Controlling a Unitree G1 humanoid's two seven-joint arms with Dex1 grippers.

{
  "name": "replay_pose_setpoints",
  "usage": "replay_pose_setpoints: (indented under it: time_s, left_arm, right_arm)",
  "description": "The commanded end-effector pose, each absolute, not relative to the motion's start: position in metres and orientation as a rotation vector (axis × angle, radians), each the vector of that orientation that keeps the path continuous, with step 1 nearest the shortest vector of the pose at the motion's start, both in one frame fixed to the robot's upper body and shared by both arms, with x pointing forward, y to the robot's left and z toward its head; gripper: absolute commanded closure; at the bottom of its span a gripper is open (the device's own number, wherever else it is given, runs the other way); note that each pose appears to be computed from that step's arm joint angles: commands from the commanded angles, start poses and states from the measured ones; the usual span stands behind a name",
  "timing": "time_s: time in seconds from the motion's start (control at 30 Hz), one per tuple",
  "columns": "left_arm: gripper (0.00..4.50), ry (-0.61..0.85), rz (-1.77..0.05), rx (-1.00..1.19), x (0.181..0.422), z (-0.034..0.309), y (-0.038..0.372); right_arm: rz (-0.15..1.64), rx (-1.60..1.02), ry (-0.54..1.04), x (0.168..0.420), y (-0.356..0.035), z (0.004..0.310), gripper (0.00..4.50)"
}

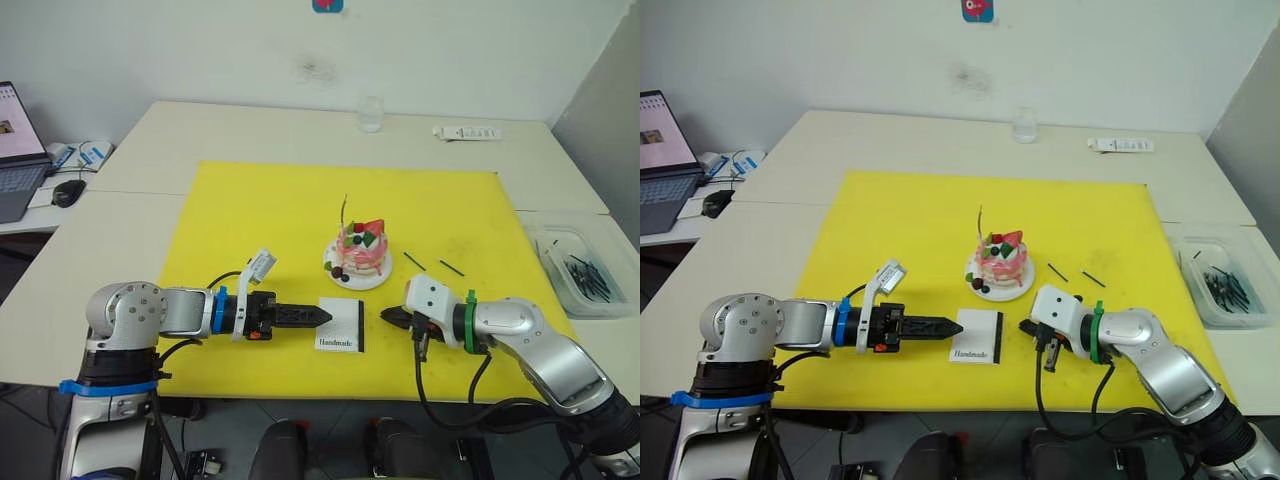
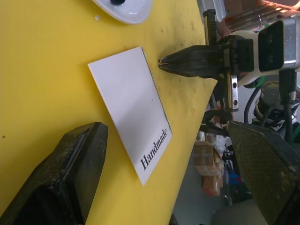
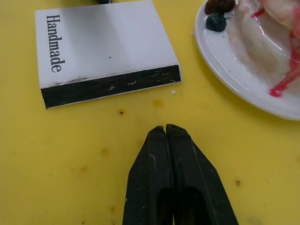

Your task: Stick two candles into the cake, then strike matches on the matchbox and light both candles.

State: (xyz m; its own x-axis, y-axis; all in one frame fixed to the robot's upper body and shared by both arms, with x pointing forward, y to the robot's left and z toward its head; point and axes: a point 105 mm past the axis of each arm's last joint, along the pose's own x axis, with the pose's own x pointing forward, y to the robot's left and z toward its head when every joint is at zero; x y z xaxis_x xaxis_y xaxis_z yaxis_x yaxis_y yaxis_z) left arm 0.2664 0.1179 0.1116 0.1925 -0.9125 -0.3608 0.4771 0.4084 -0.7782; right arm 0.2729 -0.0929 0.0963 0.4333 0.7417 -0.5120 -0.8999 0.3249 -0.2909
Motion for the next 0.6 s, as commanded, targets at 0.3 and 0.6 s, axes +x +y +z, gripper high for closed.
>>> replay_pose_setpoints:
  time_s: [0.3,0.6]
  left_arm:
    - [0.00,0.954,-1.042,-0.585,0.264,0.097,0.103]
    - [0.00,0.967,-1.030,-0.575,0.260,0.087,0.100]
  right_arm:
    - [1.153,-0.666,0.338,0.271,-0.086,0.098,4.47]
    - [1.229,-0.632,0.352,0.265,-0.066,0.089,4.47]
